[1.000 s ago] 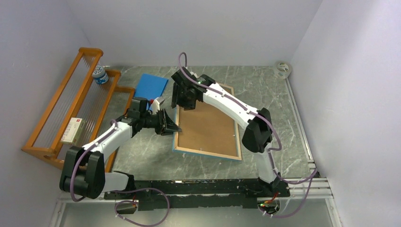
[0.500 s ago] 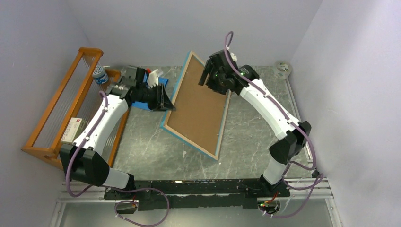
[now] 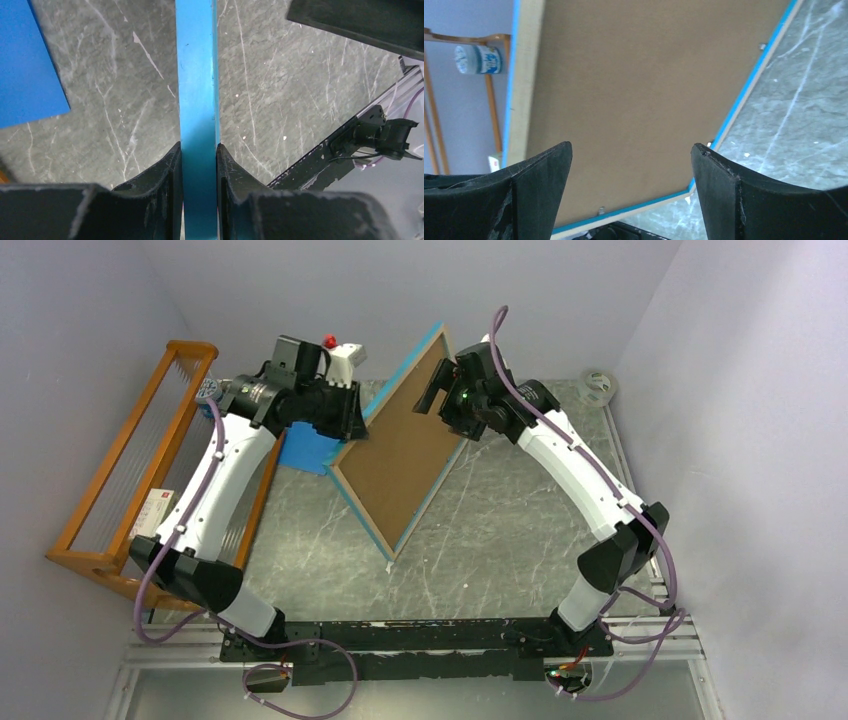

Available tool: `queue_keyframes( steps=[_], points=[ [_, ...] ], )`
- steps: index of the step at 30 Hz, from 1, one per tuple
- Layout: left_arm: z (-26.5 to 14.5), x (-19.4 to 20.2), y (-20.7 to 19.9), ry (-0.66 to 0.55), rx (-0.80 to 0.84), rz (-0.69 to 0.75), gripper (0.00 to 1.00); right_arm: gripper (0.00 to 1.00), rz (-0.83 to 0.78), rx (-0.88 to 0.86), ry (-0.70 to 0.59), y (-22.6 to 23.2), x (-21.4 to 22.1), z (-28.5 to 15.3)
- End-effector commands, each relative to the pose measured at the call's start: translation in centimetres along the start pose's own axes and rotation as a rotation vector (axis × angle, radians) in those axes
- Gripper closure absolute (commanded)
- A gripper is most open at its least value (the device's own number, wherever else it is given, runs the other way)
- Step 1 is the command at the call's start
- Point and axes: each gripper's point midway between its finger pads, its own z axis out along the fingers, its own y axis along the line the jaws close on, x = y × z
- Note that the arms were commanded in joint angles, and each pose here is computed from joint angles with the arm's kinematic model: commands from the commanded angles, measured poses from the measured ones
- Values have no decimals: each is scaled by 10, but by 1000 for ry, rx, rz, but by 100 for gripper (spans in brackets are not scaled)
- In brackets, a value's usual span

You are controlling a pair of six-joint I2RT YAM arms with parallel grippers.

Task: Put the photo into the frame
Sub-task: Turn over the photo frame at the center of the board.

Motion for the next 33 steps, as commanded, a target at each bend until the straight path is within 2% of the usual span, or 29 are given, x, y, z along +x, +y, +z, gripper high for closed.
queue_keyframes(
  steps=[1,4,8,19,24,33],
  points=[
    [-18,-33,-23,-131,-40,161,97,7,89,-228,-89,52,-33,-48],
    [-21,-37,-39,-151,-44,182,97,6,141,-323,-144,64,-43,-66],
    [-22,-37,-61,-169,-16,228,98,6,175,-339,-185,67,-55,-78],
    [-12,-24,-95,-175,-79,397,97,8,196,-178,-164,35,-51,-68],
    [-16,-22,-106,-199,-37,427,97,14,219,-125,-193,15,-49,-72],
    [-18,-13,-132,-233,119,506,95,23,248,-70,-138,-6,-33,-67]
  ],
)
